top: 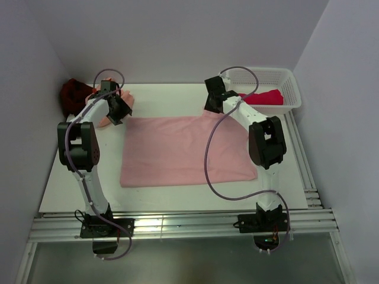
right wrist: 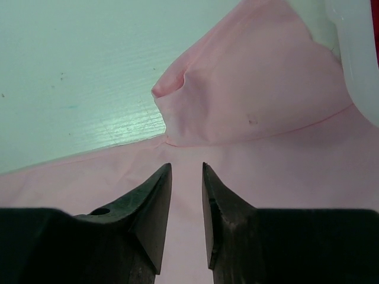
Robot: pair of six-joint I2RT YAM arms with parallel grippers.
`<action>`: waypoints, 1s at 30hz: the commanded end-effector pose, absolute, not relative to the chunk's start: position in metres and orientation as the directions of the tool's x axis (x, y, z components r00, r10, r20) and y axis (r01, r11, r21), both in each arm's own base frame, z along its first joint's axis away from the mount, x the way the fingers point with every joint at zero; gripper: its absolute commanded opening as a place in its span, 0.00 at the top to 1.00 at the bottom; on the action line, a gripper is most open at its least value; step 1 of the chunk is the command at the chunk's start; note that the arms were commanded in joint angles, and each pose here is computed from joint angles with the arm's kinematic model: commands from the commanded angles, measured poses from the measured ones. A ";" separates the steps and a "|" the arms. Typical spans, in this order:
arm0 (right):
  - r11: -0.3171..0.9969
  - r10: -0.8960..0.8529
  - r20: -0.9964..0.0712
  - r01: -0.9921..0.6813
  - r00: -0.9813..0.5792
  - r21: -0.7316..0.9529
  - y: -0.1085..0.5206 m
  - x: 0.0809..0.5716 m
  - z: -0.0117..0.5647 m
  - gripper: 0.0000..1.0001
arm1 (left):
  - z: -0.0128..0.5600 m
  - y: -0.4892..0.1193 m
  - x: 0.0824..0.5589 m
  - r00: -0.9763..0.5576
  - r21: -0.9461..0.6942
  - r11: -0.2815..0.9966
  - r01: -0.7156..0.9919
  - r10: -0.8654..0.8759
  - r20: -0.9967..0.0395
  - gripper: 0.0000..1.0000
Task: Roll the t-shirts
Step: Fold the tshirt
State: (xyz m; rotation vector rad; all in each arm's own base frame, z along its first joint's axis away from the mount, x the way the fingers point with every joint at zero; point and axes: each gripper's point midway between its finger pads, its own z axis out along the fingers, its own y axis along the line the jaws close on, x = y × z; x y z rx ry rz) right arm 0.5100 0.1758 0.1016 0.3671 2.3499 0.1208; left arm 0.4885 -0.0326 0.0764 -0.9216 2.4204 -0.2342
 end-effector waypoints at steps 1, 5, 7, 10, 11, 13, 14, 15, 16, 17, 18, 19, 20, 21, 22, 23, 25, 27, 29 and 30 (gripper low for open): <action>0.960 0.280 -0.700 0.207 -0.657 0.189 0.179 0.525 0.113 0.64 | 0.085 -0.028 0.508 -0.606 -0.347 0.750 -0.563 -0.660 -0.444 0.40; 0.963 0.269 -0.706 0.198 -0.655 0.184 0.182 0.533 0.111 0.59 | 0.074 -0.029 0.523 -0.612 -0.343 0.749 -0.568 -0.662 -0.432 0.42; 0.964 0.265 -0.700 0.205 -0.663 0.170 0.182 0.535 0.103 0.56 | 0.070 -0.029 0.525 -0.615 -0.341 0.748 -0.570 -0.663 -0.427 0.43; 0.966 0.256 -0.699 0.210 -0.668 0.152 0.182 0.541 0.098 0.55 | 0.063 -0.031 0.530 -0.616 -0.348 0.746 -0.568 -0.666 -0.421 0.45; 0.965 0.257 -0.702 0.211 -0.665 0.154 0.183 0.544 0.099 0.54 | 0.060 -0.032 0.531 -0.618 -0.350 0.745 -0.568 -0.667 -0.416 0.45; 0.966 0.251 -0.694 0.219 -0.675 0.136 0.182 0.546 0.090 0.52 | 0.056 -0.035 0.533 -0.621 -0.357 0.745 -0.564 -0.667 -0.411 0.46; 0.966 0.251 -0.700 0.220 -0.669 0.136 0.182 0.550 0.093 0.52 | 0.049 -0.037 0.533 -0.627 -0.356 0.744 -0.566 -0.669 -0.400 0.46; 0.966 0.246 -0.694 0.230 -0.676 0.119 0.181 0.551 0.084 0.52 | 0.047 -0.038 0.533 -0.632 -0.357 0.746 -0.563 -0.666 -0.395 0.47; 0.965 0.246 -0.688 0.240 -0.683 0.106 0.179 0.551 0.082 0.51 | 0.043 -0.039 0.533 -0.634 -0.354 0.745 -0.565 -0.667 -0.392 0.47; 0.964 0.248 -0.695 0.242 -0.675 0.109 0.180 0.555 0.085 0.51 | 0.037 -0.041 0.532 -0.639 -0.350 0.745 -0.568 -0.667 -0.384 0.47; 0.965 0.243 -0.690 0.245 -0.682 0.097 0.180 0.556 0.079 0.52 | 0.035 -0.045 0.530 -0.645 -0.348 0.749 -0.564 -0.663 -0.380 0.48; 0.964 0.240 -0.685 0.252 -0.688 0.084 0.177 0.555 0.076 0.52 | 0.033 -0.048 0.529 -0.647 -0.348 0.749 -0.563 -0.662 -0.378 0.49; 0.964 0.241 -0.687 0.253 -0.686 0.086 0.179 0.557 0.078 0.52 | 0.029 -0.051 0.528 -0.650 -0.349 0.753 -0.558 -0.658 -0.379 0.49; 0.963 0.241 -0.680 0.255 -0.692 0.082 0.178 0.557 0.072 0.52 | 0.028 -0.052 0.527 -0.650 -0.350 0.751 -0.559 -0.660 -0.378 0.50; 0.964 0.242 -0.680 0.252 -0.692 0.086 0.179 0.558 0.072 0.52 | 0.026 -0.052 0.526 -0.649 -0.351 0.750 -0.561 -0.661 -0.376 0.53; 0.964 0.242 -0.677 0.253 -0.695 0.086 0.180 0.558 0.068 0.52 | 0.023 -0.052 0.524 -0.650 -0.348 0.750 -0.562 -0.661 -0.375 0.56; 0.965 0.238 -0.673 0.249 -0.701 0.082 0.181 0.560 0.063 0.53 | 0.022 -0.049 0.523 -0.645 -0.337 0.749 -0.570 -0.662 -0.382 0.66; 0.966 0.235 -0.662 0.245 -0.712 0.079 0.183 0.561 0.055 0.53 | 0.022 -0.049 0.522 -0.644 -0.333 0.750 -0.571 -0.661 -0.385 0.75; 0.969 0.229 -0.651 0.232 -0.724 0.083 0.187 0.560 0.053 0.62 | 0.023 -0.047 0.520 -0.638 -0.331 0.749 -0.573 -0.662 -0.393 0.90; 0.969 0.229 -0.649 0.234 -0.726 0.080 0.186 0.559 0.052 0.69 | 0.025 -0.047 0.520 -0.635 -0.334 0.748 -0.573 -0.663 -0.396 1.00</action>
